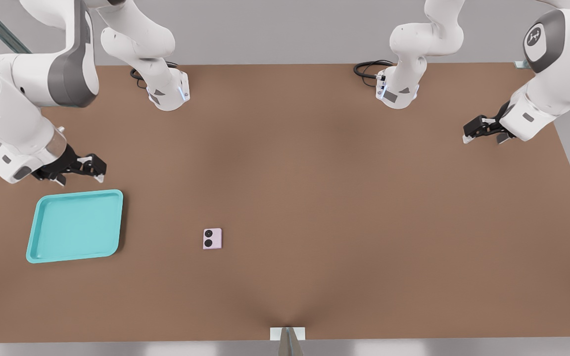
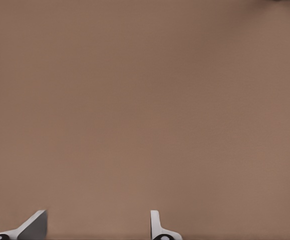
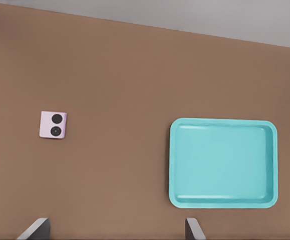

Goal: Keep left arm still and place phone on the tray with right arm

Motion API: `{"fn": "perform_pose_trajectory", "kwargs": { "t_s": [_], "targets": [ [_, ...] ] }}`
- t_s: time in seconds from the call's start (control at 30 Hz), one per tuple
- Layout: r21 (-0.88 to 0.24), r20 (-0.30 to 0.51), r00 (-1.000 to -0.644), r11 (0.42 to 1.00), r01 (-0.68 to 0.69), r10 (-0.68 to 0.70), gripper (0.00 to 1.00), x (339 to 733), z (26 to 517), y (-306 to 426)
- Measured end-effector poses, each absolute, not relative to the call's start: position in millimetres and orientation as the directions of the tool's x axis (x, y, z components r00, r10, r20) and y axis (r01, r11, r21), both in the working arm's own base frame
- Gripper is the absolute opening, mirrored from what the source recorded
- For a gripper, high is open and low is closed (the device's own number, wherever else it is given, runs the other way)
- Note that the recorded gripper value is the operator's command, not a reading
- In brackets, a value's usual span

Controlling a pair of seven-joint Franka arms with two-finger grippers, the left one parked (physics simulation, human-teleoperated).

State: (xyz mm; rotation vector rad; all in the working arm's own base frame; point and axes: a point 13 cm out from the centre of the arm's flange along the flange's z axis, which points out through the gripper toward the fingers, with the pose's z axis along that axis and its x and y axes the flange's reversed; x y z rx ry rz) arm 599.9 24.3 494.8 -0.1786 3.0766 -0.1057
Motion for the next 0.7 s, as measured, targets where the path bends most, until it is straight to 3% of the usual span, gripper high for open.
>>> {"fn": "perform_pose_trajectory", "kwargs": {
  "t_s": [0.13,0.27,0.4,0.7],
  "targets": [
    [-0.048,-0.014,-0.994,0.993,-0.111,-0.112,1.00,606,469,30],
    [-0.003,0.070,-0.971,0.973,-0.229,-0.228,1.00,638,358,114],
    [0.002,0.093,-0.961,0.965,-0.261,-0.260,1.00,660,242,171],
    [0.008,0.068,-0.980,0.983,-0.186,-0.186,1.00,646,85,247]
  ]
}}
